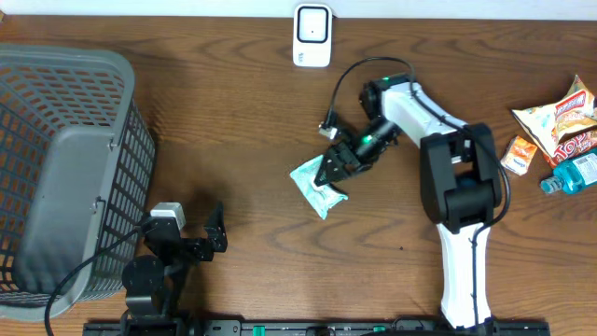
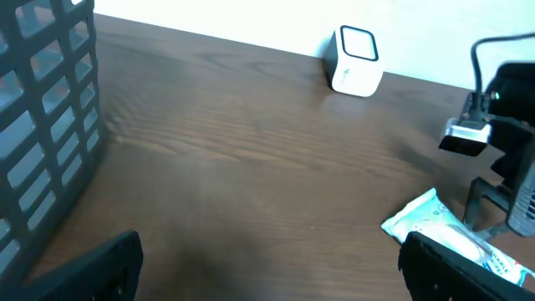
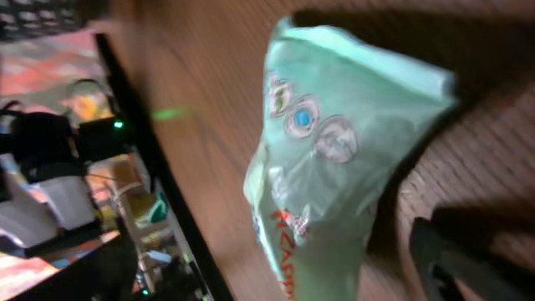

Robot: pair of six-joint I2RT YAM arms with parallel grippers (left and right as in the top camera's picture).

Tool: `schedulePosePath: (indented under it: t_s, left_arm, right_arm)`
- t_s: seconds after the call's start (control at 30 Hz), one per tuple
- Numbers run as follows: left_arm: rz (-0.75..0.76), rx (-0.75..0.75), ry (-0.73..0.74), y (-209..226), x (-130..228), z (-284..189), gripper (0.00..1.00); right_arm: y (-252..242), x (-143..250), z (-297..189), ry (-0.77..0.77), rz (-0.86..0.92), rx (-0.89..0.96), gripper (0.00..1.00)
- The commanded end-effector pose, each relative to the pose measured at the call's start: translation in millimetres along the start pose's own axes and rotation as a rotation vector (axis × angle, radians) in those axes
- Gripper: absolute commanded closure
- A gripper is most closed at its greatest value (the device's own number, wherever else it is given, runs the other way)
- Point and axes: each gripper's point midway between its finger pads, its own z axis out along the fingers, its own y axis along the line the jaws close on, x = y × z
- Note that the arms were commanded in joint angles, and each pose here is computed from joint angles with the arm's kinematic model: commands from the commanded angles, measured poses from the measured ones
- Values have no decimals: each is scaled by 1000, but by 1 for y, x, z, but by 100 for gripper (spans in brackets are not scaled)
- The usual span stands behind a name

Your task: Scan the item barcode

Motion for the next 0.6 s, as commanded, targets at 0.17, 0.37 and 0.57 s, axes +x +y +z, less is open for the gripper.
schedulePosePath:
  t_s: [0.17, 0.37, 0.57]
  left_arm:
    - [-15, 7, 36, 0, 12, 2, 2]
    - [-15, 7, 36, 0, 12, 2, 2]
    - [-15, 7, 36, 0, 12, 2, 2]
  right_arm:
    - [28, -32, -46, -60, 38, 390, 1]
    - [42, -40, -46, -107, 56, 813, 15]
    - [40, -26, -1, -78, 83, 1038, 19]
